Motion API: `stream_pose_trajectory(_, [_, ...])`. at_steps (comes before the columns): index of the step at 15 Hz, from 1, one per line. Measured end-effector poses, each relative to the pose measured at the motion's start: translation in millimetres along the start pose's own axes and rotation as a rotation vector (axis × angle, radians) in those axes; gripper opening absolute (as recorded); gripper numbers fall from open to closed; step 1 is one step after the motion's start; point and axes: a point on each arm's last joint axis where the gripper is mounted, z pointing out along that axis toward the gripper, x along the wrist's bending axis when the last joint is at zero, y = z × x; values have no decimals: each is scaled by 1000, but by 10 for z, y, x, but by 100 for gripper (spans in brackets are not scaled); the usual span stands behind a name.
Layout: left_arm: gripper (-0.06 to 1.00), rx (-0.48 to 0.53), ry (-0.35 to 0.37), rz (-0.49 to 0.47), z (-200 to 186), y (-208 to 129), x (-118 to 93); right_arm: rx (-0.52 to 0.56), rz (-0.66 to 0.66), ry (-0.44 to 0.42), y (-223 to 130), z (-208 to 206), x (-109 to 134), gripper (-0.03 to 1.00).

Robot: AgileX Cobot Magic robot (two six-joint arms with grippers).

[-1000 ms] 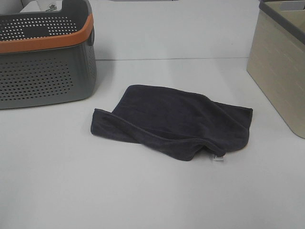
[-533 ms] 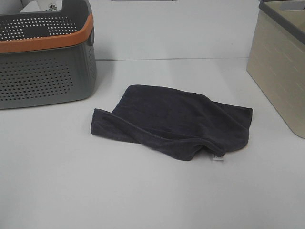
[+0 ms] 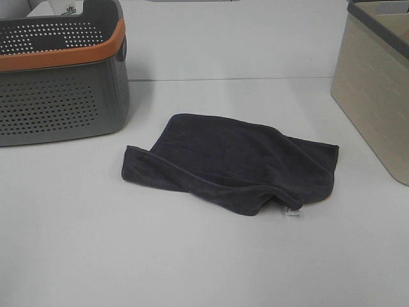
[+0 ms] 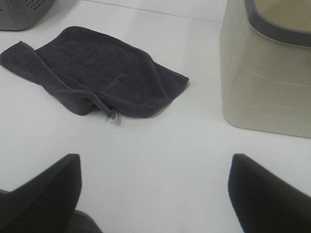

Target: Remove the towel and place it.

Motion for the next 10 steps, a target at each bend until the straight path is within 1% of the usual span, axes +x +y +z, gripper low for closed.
stream_pose_trajectory(10, [75,0,0,0,0,0,0,0,0,0,0,0,0,80])
